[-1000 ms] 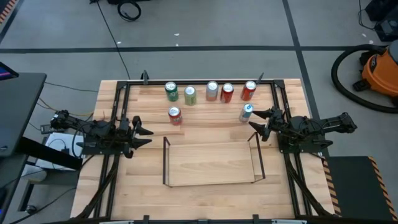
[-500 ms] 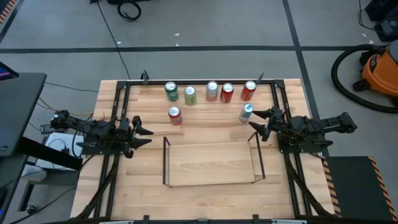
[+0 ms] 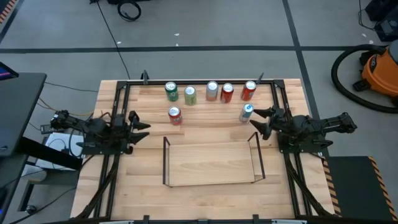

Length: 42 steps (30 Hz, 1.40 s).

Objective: Place canned beverage on shelf
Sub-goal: Put the bottom orange soda can on the shelf

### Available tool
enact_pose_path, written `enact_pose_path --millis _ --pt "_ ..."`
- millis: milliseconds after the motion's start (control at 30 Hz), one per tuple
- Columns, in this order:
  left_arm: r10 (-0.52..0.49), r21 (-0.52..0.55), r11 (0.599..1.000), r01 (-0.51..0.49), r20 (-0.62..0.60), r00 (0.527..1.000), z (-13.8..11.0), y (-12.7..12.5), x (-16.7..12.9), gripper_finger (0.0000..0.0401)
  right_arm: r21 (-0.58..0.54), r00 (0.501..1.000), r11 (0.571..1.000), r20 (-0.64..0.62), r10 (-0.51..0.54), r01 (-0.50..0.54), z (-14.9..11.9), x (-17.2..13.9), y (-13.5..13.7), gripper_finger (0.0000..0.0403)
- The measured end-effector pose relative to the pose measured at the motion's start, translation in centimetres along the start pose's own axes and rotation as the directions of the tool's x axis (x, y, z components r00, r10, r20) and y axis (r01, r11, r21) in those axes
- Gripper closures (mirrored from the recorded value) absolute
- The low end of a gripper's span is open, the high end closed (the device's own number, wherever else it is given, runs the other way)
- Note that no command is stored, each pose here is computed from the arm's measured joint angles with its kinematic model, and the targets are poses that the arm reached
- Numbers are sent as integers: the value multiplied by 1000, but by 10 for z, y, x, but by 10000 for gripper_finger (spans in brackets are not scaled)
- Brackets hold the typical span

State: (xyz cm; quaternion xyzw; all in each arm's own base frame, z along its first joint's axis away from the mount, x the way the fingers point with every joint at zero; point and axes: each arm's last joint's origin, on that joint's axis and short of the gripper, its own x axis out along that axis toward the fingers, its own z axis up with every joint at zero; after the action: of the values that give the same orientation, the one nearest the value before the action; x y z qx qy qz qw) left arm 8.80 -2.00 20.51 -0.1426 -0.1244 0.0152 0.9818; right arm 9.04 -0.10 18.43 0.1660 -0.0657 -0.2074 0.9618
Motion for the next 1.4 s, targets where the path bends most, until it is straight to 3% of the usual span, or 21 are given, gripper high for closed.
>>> enact_pose_path --millis 233,467,633,833,1067,1400 --pt "9 3 1000 -9 1 1000 0 0 0 221 92 990 995 136 34 -46 15 -1 4 55" --pt "102 -11 995 -102 37 994 2 2 0 221 178 970 979 235 59 -102 26 -3 6 55" --pt "108 2 994 -108 8 994 -1 1 5 221 136 967 990 247 -63 30 26 -3 3 55" --pt "181 91 980 -175 -64 981 3 0 15 221 156 947 972 241 -211 177 24 -1 0 55" --pt "288 200 947 -250 -195 937 26 1 36 221 89 987 996 157 -42 28 16 6 7 55" --pt "376 282 916 -284 -362 853 41 19 80 221 9 997 998 24 -68 68 -2 19 11 55"
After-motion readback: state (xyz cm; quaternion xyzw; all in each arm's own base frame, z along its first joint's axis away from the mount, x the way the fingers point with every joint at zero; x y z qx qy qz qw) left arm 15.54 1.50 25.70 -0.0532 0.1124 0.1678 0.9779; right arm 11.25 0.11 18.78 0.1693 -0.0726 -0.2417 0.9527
